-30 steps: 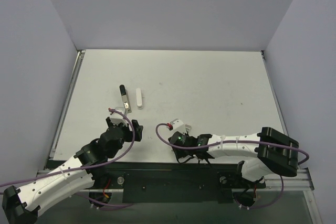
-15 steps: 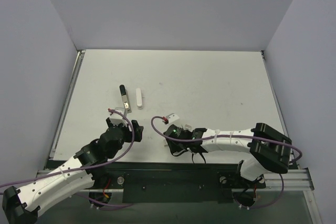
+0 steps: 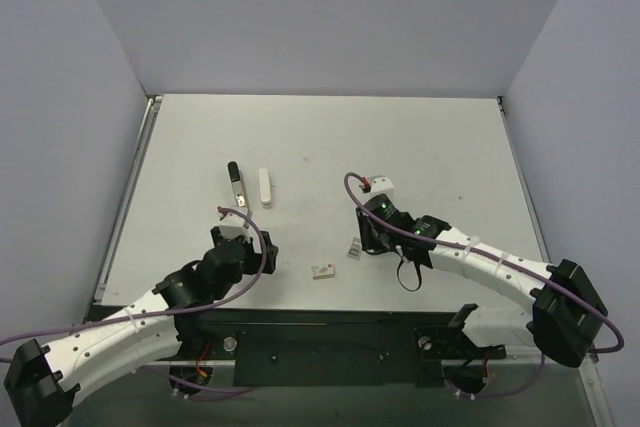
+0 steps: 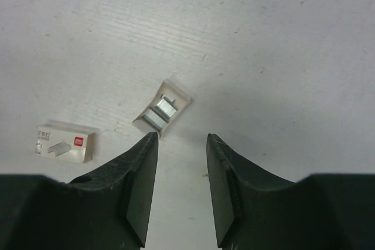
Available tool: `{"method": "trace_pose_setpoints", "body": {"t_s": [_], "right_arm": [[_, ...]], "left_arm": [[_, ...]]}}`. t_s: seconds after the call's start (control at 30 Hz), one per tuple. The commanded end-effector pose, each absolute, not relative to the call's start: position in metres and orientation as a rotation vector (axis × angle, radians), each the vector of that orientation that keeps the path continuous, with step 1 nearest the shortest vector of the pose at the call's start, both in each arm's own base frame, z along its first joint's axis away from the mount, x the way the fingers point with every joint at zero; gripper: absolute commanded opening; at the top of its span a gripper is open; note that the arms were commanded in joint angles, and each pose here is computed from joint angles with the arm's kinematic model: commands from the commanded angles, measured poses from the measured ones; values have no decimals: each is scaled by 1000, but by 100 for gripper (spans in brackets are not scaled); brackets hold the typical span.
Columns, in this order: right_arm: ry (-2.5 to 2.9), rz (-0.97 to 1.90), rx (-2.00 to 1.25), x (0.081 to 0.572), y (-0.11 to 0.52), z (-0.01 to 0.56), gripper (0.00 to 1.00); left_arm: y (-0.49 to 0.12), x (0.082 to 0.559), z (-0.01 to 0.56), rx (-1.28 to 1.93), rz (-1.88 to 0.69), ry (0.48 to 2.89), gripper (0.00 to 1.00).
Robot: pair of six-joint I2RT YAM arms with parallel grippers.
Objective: Unload the staples from the stapler
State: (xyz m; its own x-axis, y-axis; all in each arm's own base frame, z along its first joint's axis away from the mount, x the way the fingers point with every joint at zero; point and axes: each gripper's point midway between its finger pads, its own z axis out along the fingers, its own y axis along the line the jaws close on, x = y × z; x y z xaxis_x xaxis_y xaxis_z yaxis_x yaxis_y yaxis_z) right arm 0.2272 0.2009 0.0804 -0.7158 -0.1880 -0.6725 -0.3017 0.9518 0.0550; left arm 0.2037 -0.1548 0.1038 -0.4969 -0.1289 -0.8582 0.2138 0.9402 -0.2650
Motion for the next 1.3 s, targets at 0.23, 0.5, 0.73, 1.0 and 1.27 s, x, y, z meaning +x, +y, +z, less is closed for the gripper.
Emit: {"method": "trace_pose_setpoints", "body": {"t_s": [0.23,0.5,0.73,1.0,1.27], "right_arm": [[2369,252,-606,254,205,74,34],[2422,248,-682,260,212,46,32],[2413,235,-697,271,218,44,29],[2445,204,-706,272,213,34,27],[2444,209,-704,269,210,35,25]], "left_arm": [[-169,207,101,33,-486,2044,91],[-169,205,99,39,-498,2042,91],[-168,204,99,46,-495,2043,91],[-166,204,100,45,-492,2037,91],[-165,203,100,44,-490,2037,91]]}}
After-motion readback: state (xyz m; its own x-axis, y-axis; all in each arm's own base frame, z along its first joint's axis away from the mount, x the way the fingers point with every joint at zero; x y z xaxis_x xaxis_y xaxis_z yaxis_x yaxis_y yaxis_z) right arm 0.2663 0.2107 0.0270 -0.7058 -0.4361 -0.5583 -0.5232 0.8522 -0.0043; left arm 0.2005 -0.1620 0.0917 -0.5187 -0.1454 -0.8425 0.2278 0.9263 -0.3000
